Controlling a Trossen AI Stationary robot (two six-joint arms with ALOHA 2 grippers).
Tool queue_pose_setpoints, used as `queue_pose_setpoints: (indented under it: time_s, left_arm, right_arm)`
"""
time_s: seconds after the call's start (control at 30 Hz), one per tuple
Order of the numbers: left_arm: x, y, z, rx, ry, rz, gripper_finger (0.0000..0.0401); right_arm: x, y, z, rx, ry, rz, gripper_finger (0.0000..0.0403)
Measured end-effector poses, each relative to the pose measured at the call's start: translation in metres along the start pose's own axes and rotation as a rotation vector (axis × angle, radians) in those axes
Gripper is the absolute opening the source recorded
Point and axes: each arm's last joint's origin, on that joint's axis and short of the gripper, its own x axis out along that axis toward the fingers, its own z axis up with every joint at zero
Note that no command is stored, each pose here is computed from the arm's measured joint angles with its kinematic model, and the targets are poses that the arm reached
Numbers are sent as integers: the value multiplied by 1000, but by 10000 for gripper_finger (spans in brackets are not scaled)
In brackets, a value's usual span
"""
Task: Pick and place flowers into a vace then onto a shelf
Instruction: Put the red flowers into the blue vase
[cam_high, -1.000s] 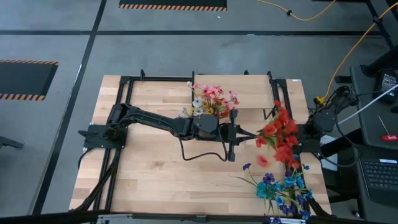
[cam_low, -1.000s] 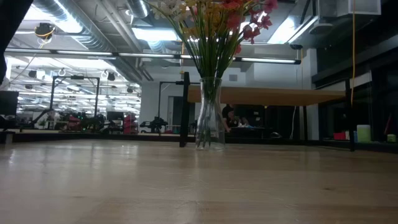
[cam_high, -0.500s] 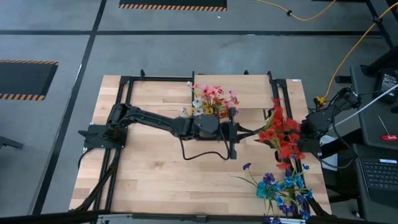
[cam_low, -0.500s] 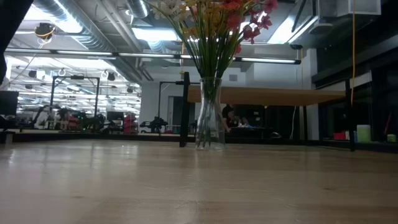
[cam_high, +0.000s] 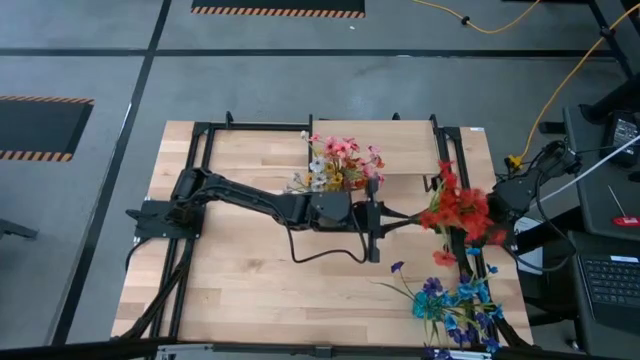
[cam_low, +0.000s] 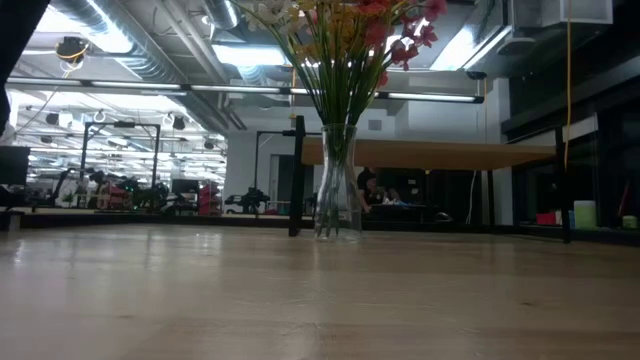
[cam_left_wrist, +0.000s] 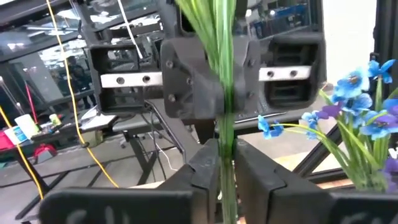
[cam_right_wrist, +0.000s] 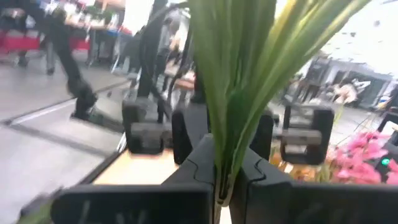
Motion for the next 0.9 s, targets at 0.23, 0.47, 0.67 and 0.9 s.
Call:
queue_pose_setpoints:
  time_s: [0.23, 0.47, 0.67, 0.9]
  left_arm:
    - [-12, -41, 5, 16, 59, 12, 106]
    - [-36, -94, 8, -1, 159, 34, 119]
    - [-57, -130, 12, -65, 205, 47, 88]
    - [-69, -146, 14, -144, 222, 96, 53]
  right_arm:
    - [-17, -10, 13, 59, 97, 81, 8]
    - [-37, -13, 12, 101, 174, 144, 8]
    - [-49, -14, 4, 139, 196, 172, 8]
    - [-49, -2, -15, 195, 251, 223, 8]
